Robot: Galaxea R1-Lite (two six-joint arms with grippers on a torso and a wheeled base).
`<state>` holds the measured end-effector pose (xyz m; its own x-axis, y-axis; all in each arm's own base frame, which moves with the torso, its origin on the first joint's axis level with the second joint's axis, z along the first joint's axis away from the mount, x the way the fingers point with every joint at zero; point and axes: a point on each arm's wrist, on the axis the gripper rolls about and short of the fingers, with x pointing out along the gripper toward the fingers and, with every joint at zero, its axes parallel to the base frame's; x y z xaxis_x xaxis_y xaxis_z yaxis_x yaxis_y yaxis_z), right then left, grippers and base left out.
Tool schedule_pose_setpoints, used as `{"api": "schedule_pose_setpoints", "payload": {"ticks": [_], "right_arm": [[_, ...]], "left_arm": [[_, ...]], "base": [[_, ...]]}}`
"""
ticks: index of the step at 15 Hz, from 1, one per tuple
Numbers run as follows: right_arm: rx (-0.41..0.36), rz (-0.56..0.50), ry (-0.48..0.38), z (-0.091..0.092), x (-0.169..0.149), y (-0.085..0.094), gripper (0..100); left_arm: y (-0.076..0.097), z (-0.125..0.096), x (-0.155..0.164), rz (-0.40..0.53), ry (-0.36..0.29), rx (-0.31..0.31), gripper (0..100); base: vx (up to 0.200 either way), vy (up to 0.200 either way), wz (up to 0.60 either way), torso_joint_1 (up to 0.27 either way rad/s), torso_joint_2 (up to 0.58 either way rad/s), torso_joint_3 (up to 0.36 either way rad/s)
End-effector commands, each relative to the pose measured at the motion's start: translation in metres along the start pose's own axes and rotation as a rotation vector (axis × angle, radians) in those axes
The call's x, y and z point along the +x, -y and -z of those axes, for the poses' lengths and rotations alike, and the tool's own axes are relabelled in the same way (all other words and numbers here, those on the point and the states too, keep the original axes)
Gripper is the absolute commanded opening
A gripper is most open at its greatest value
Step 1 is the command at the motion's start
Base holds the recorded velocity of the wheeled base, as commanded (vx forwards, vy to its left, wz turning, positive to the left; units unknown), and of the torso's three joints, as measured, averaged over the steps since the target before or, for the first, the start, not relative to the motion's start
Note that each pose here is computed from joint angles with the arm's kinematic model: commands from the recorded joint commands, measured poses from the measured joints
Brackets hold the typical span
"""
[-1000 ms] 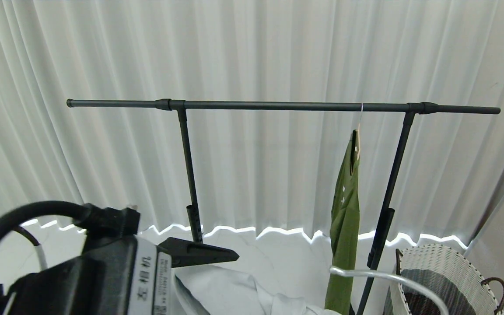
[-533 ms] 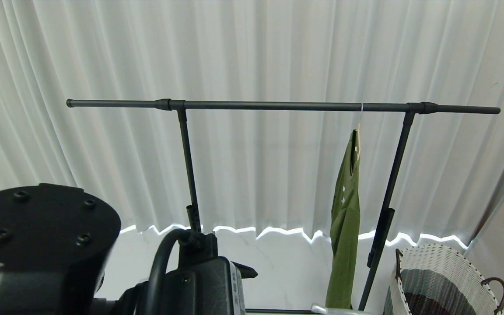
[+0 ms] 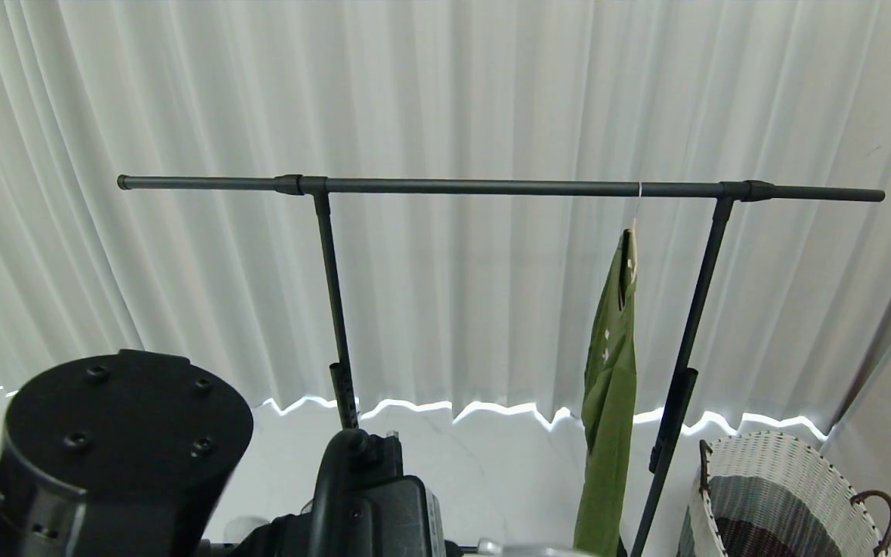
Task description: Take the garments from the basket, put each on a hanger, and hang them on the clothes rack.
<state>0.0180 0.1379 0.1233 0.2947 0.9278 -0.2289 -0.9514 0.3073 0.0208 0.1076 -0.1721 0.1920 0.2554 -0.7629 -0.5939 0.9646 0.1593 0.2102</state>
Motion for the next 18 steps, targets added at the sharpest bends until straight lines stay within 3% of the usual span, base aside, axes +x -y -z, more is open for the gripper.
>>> {"api": "schedule_pose_setpoints", "payload": {"ticks": [1, 8, 9, 14, 18], "right_arm": [[0.0, 0.0, -0.002, 0.0, 0.001, 0.0, 0], [0.003, 0.004, 0.013, -0.003, 0.0, 0.0, 0], [0.001, 0.007, 0.009, -0.002, 0.0, 0.0, 100], [0.016, 0.137, 0.007, -0.001, 0.001, 0.013, 100], [0.02, 0.191, -0.016, 0.0, 0.007, 0.02, 100]], "left_arm": [[0.002, 0.004, 0.0, 0.004, -0.009, -0.002, 0], [0.002, 0.005, -0.001, -0.001, -0.012, -0.004, 0], [0.002, 0.006, -0.001, -0.004, -0.013, -0.005, 0], [0.006, 0.016, -0.009, -0.072, -0.046, -0.005, 0], [0.003, 0.036, -0.02, -0.232, -0.126, -0.053, 0]], "base": [[0.0, 0.0, 0.0, 0.0, 0.0, 0.0], [0.0, 0.0, 0.0, 0.0, 0.0, 0.0], [0.0, 0.0, 0.0, 0.0, 0.0, 0.0], [0.0, 0.0, 0.0, 0.0, 0.0, 0.0], [0.0, 0.0, 0.0, 0.0, 0.0, 0.0]]}}
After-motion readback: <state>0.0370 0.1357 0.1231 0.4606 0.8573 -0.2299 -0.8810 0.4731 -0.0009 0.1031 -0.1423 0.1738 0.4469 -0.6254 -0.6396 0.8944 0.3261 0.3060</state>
